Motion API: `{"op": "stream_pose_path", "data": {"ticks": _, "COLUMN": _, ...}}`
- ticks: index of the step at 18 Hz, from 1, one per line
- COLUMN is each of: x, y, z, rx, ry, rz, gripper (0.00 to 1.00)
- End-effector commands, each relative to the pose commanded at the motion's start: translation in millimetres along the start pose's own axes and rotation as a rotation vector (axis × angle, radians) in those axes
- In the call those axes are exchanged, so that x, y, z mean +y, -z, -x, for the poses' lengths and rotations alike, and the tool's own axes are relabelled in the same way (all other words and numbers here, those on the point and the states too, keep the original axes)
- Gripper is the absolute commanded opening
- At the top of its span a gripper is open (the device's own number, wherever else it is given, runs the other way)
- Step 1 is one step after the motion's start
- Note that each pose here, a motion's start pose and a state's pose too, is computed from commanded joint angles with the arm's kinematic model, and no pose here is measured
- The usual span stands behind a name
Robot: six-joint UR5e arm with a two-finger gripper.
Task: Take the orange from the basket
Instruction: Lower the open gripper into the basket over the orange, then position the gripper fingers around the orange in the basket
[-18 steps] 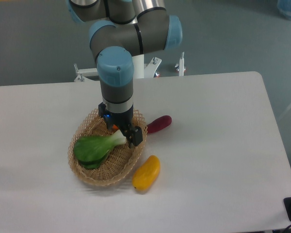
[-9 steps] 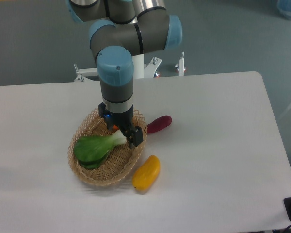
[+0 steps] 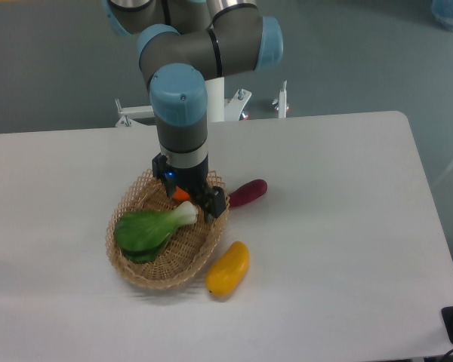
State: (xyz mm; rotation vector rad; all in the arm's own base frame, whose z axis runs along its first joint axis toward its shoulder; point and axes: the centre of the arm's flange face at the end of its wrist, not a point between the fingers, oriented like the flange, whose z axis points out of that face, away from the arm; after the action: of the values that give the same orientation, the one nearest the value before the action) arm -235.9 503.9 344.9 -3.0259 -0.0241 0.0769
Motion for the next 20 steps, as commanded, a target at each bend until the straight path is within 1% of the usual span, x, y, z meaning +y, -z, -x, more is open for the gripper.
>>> {"op": "stream_pose_path", "data": {"ticks": 3, "x": 10.7, "y": 3.5, "z": -7.5, "rx": -0.028, "ry": 0.108, "rz": 0.031, "gripper": 1.0}}
{"op": "stream_pose_path", "data": {"ticks": 5, "x": 19.7, "y": -4.0, "z": -13.1, "rx": -0.059, "ry": 0.144, "rz": 0.069, "gripper": 1.0}}
{"op": "stream_pose_path", "data": {"ticks": 9, "x": 36.8, "y": -35.9, "z": -29.8, "rx": -0.044, "ry": 0.137, "rz": 0.147, "gripper": 1.0}}
{"op": "stream_pose_path", "data": {"ticks": 15, "x": 43.0, "y": -71.3, "z": -59.2, "rx": -0.005, "ry": 0.089, "rz": 0.219, "gripper": 1.0}}
{"op": "stream_pose_path", "data": {"ticks": 17, "x": 43.8, "y": -75.5, "z": -59.7, "rx": 0.0, "ry": 0.089, "rz": 0.227, "gripper": 1.0}}
{"op": "stream_pose_path", "data": {"ticks": 20, "x": 44.9, "y": -91.2, "z": -60.0, "rx": 0.016, "ry": 0.086, "rz": 0.253, "gripper": 1.0}}
